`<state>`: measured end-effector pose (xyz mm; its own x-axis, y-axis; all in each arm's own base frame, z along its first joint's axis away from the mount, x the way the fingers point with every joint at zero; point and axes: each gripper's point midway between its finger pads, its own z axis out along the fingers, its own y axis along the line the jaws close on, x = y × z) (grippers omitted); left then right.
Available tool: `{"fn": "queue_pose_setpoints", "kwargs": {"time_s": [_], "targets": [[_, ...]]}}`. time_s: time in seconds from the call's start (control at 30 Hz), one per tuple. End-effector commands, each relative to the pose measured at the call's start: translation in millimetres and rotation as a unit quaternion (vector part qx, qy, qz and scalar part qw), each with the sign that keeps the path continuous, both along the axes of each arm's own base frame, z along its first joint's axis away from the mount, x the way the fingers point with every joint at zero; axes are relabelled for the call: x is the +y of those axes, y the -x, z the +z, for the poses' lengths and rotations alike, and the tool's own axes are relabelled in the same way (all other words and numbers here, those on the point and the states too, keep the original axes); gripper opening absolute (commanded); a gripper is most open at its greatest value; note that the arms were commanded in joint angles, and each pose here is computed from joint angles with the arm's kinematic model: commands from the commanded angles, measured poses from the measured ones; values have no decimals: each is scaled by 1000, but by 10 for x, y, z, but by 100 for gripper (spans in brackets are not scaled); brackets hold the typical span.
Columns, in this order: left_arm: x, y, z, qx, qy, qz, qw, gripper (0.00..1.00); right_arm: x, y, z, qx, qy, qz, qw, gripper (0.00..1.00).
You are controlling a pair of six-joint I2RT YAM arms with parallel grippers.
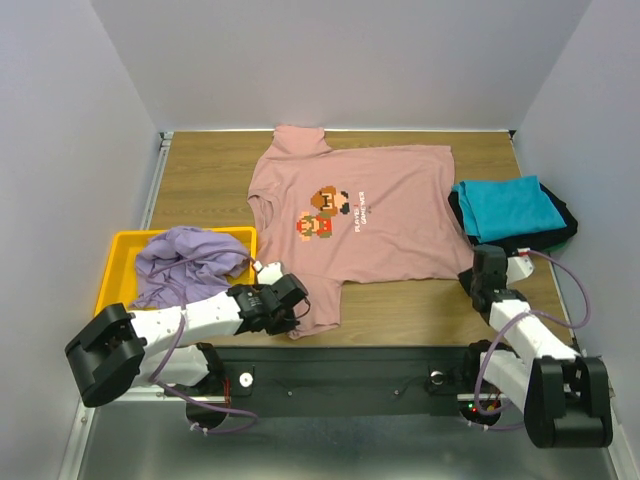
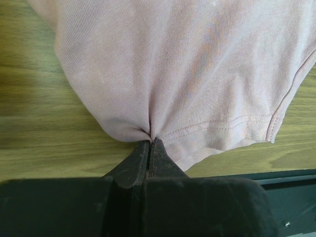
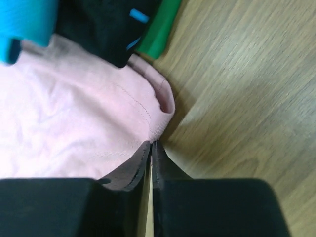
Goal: Fold and stack the t-shirts
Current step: Fold the tshirt
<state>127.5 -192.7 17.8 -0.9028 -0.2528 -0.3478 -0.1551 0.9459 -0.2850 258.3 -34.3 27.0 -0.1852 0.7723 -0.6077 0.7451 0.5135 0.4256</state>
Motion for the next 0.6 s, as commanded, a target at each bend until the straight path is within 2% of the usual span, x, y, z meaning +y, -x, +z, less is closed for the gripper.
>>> {"fn": "queue_pose_setpoints", "kwargs": {"time_s": [0.0, 0.03, 0.4, 0.47, 0.57], "targets": [[50, 40, 124, 4, -4, -8, 1000, 0, 57, -28, 206, -32, 4, 28, 999, 3], [57, 48, 137, 5, -3, -7, 1000, 0, 43, -10, 241, -33, 8, 27, 999, 0], [-2, 237, 260, 24, 45, -44, 998, 0, -96, 393, 576, -14, 36, -1, 999, 1], [-44, 274, 320, 24, 66, -54, 996, 0, -24, 370, 645, -37, 17, 8, 999, 0], [-102, 235, 431, 5, 89, -59, 994, 0, 18, 349, 637, -28, 11, 19, 999, 0]]}}
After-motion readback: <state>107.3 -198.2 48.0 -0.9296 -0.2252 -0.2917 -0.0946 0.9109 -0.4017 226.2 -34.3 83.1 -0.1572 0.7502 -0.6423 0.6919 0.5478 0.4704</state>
